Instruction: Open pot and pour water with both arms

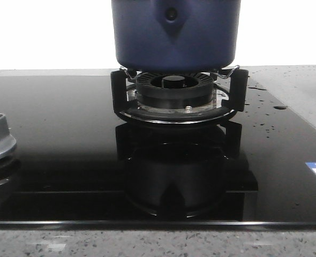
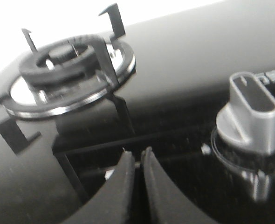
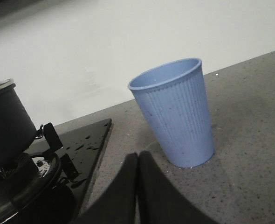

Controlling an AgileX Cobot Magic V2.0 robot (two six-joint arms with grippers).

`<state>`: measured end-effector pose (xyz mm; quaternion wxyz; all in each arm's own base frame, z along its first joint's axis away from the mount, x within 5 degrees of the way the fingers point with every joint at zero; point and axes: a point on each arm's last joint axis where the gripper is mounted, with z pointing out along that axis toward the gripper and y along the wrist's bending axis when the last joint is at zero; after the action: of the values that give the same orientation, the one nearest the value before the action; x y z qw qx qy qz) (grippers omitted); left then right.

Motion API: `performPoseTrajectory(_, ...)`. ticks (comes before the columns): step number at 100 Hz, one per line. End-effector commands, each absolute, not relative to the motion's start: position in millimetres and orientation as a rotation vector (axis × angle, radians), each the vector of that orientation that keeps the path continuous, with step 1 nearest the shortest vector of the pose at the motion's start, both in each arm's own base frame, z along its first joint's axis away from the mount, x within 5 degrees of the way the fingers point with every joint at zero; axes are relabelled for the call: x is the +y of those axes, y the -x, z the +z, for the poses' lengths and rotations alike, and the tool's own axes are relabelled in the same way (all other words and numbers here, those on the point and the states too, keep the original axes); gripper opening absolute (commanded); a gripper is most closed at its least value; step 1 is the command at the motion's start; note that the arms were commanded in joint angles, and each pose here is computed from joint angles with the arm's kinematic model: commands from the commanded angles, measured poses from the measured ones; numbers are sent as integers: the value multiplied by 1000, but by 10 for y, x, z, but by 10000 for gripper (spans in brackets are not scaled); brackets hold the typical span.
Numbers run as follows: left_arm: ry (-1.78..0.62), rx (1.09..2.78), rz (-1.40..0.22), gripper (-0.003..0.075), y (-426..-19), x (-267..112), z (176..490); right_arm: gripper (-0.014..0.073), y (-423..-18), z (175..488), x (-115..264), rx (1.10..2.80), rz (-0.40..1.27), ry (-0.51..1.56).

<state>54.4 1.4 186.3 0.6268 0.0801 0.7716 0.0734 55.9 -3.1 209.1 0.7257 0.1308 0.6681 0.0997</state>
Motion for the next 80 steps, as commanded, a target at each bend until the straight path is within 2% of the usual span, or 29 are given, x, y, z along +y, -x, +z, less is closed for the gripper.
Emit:
performPoseTrajectory(1, -174, 1629, 172, -20, -557, 7, 1864, -71, -547, 2086, -39, 1388, 234, -293)
performPoseTrajectory(19, -124, 1512, 124, -20, -558, -2, 1974, -71, -547, 2084, -38, 1389, 234, -293)
performPoseTrajectory(43, 357, 1402, -351, -20, -550, 33, 2044, -71, -543, 2108, -43, 1369, 295, -348)
performPoseTrajectory(55, 563, 1353, -559, -20, -547, 48, 2059, -71, -518, 2236, -40, 1345, 318, -358)
performPoseTrajectory(67, 518, 1345, -585, -20, -517, 13, 2237, -71, -469, 2427, -12, 1411, 324, -345)
performPoseTrajectory(80, 348, 1448, -529, -20, -507, -80, 2540, -71, -456, 2625, 18, 1532, 292, -293)
